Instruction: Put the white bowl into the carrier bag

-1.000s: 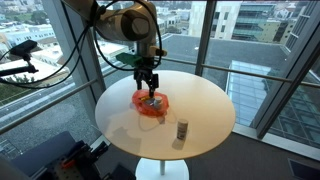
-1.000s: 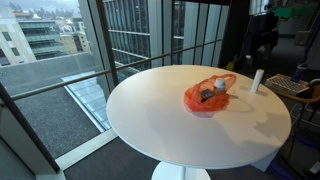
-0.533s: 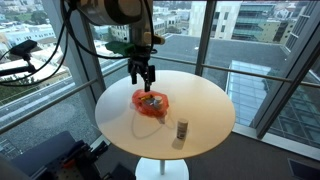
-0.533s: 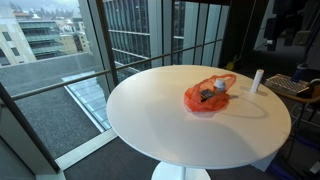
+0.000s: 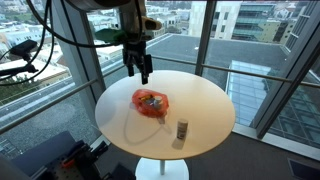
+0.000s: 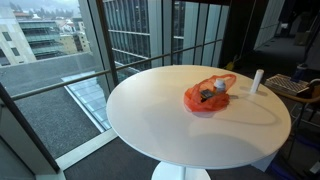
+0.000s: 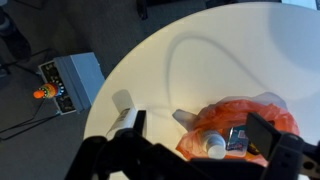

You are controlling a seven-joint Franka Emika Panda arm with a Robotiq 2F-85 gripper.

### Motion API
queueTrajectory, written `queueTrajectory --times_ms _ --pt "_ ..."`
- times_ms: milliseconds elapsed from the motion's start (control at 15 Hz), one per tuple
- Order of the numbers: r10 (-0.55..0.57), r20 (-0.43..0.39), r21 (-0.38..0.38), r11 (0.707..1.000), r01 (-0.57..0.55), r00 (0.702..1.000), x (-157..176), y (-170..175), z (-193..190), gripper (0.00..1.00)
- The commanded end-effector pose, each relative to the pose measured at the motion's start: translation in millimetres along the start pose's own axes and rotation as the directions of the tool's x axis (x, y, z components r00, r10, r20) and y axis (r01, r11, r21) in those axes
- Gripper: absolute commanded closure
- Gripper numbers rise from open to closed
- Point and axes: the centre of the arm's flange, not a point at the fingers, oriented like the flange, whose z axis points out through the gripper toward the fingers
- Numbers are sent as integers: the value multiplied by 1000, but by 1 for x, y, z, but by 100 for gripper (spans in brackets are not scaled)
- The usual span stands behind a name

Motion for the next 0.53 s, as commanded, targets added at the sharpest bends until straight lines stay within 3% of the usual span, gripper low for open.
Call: queueTrajectory --times_ms 0,467 --pt "4 0 0 1000 -4 1000 -1 1 0 0" --pt "7 9 0 1000 -7 1000 -3 3 5 0"
